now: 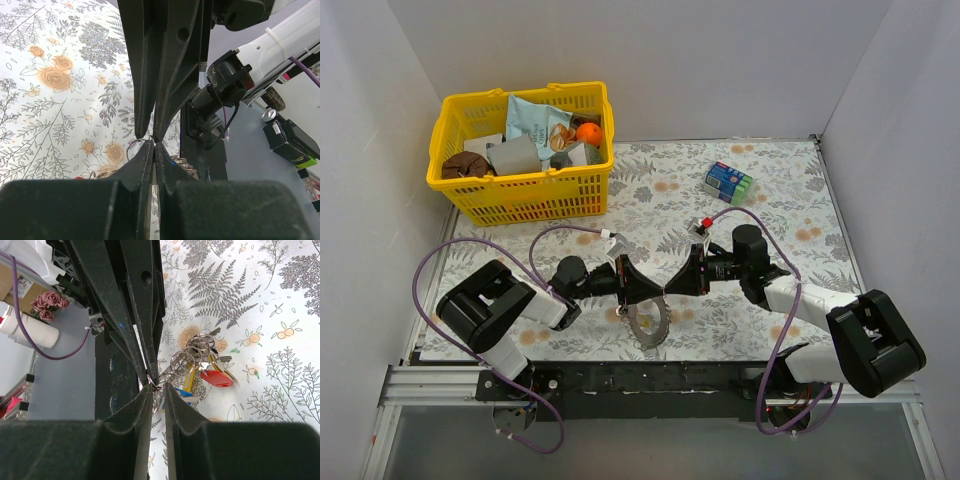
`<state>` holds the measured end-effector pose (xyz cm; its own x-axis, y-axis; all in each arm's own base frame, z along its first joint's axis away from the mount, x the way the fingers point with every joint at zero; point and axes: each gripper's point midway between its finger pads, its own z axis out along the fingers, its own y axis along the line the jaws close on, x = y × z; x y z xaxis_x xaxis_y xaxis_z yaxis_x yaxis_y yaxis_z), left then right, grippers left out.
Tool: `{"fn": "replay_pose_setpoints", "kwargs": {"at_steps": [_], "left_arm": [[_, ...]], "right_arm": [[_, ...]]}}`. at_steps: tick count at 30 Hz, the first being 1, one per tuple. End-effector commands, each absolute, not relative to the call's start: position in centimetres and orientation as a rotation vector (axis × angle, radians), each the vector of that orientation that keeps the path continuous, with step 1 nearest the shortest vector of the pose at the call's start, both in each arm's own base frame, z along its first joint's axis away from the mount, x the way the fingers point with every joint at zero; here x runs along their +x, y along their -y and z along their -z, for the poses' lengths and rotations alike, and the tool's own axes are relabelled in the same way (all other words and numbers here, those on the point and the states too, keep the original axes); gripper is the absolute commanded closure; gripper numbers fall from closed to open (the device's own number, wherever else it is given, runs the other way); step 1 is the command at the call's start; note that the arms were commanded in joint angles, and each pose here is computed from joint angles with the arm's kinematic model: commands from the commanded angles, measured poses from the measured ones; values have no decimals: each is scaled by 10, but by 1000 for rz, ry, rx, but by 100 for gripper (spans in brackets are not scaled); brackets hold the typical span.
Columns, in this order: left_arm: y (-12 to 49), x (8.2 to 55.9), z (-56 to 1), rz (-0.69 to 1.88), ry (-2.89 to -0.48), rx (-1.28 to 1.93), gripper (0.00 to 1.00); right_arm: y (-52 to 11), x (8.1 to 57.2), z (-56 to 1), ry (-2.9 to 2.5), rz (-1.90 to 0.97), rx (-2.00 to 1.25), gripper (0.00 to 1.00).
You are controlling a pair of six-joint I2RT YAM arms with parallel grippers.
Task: Put the keys on the keyring
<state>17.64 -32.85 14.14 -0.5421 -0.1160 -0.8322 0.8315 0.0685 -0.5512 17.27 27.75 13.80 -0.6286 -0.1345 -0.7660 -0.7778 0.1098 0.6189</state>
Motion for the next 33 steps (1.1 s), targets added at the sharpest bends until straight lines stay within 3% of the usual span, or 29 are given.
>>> {"fn": "replay_pose_setpoints", "kwargs": {"at_steps": [1,4,5,11,14,15,22,26,33], "left_arm": [[317,162,-257,1525,-926,821,100],[317,162,-257,1525,-928,823,100],[317,162,-256,1526,-931,824,100],[315,155,-250,1528,-936,850,100],[313,152,-247,1522,-948,866,88],[313,152,-242,1519,-972,869,77],[314,165,-230,1450,-1070,870,43],[318,176,-219,1405,-1137,917,38],[329,188,-187,1332,-1303,1104,38]], "right_arm": [[-284,172,-149,-1786,-1578,-918,79],[-285,172,-151,-1780,-1592,-924,89],[-286,171,-151,-1778,-1598,-928,98],[-286,171,-151,-1801,-1571,-970,99],[-281,171,-141,-1853,-1510,-1006,99],[-279,172,-139,-1899,-1489,-1001,99],[-273,182,-135,-1961,-1356,-1070,99],[-270,187,-135,-1983,-1304,-1112,99],[-263,189,-126,-2109,-1170,-1196,99]]}}
